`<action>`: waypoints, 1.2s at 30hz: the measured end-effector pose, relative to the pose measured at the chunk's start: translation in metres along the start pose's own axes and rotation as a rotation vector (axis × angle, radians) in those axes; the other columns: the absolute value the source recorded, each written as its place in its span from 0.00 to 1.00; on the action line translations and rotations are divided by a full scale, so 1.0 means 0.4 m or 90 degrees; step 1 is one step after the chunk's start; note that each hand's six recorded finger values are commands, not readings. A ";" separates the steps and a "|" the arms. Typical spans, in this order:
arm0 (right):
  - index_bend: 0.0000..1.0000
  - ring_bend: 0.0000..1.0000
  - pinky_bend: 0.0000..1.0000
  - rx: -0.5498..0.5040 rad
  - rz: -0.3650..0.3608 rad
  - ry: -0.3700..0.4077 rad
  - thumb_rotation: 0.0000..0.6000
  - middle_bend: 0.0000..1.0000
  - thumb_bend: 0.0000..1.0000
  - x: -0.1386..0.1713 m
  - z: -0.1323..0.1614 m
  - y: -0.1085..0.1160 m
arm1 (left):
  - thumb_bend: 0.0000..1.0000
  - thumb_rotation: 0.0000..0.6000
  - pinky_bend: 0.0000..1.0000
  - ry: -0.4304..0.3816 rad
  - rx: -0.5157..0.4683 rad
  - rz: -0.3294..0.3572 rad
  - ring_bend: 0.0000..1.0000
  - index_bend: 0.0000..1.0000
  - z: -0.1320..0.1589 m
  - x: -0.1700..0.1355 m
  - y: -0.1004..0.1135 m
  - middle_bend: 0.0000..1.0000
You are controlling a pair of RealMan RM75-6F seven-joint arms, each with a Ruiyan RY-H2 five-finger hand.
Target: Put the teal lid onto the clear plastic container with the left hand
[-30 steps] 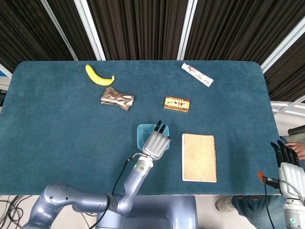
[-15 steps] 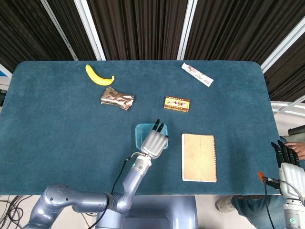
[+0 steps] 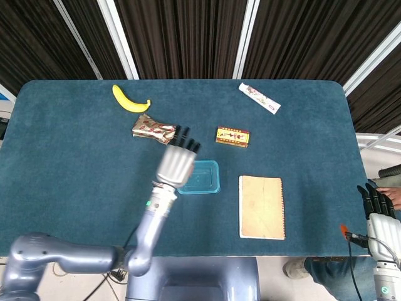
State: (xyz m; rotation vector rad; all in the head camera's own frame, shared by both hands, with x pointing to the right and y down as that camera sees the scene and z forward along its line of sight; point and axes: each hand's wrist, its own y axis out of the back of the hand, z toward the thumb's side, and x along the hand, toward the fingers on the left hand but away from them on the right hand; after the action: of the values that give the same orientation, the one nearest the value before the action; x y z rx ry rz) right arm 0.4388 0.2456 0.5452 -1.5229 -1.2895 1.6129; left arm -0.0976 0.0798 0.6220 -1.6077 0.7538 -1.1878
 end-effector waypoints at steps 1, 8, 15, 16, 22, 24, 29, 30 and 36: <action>0.06 0.01 0.00 0.006 -0.001 0.003 1.00 0.00 0.27 0.000 0.001 0.001 | 0.32 1.00 0.03 0.014 -0.002 0.000 0.00 0.21 -0.033 -0.010 0.012 0.18; 0.05 0.00 0.00 0.031 -0.003 0.008 1.00 0.00 0.27 0.002 0.002 0.002 | 0.27 1.00 0.00 0.173 -0.018 -0.026 0.00 0.19 -0.385 -0.154 0.046 0.12; 0.05 0.00 0.00 0.045 -0.014 0.013 1.00 0.00 0.27 0.002 0.005 0.007 | 0.27 1.00 0.00 0.239 -0.081 -0.045 0.00 0.19 -0.563 -0.338 0.011 0.11; 0.05 0.00 0.00 0.047 -0.017 0.017 1.00 0.00 0.27 0.003 0.008 0.008 | 0.27 1.00 0.00 0.239 -0.091 -0.046 0.00 0.19 -0.573 -0.362 0.007 0.11; 0.05 0.00 0.00 0.056 -0.026 0.037 1.00 0.00 0.27 0.008 0.019 0.012 | 0.27 1.00 0.00 0.216 -0.150 -0.037 0.00 0.19 -0.606 -0.498 -0.018 0.11; 0.05 0.00 0.00 0.057 -0.028 0.043 1.00 0.00 0.27 0.009 0.022 0.013 | 0.27 1.00 0.00 0.213 -0.157 -0.028 0.00 0.20 -0.624 -0.543 -0.029 0.11; 0.05 0.00 0.00 0.054 -0.026 0.050 1.00 0.00 0.27 0.012 0.024 0.011 | 0.27 1.00 0.00 0.251 -0.178 -0.024 0.00 0.20 -0.685 -0.634 -0.061 0.11; 0.05 0.00 0.00 0.051 -0.025 0.050 1.00 0.00 0.27 0.012 0.025 0.010 | 0.27 1.00 0.00 0.257 -0.182 -0.025 0.00 0.20 -0.691 -0.645 -0.064 0.11; 0.05 0.00 0.00 0.054 -0.024 0.060 1.00 0.00 0.27 0.015 0.031 0.008 | 0.27 1.00 0.00 0.270 -0.179 -0.030 0.00 0.20 -0.709 -0.652 -0.066 0.11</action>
State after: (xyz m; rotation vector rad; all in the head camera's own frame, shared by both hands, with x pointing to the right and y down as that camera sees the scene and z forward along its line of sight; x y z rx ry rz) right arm 0.4264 0.2463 0.5384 -1.4966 -1.1765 1.5336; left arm -0.4532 0.2232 0.5743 -1.6214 1.2029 -1.5345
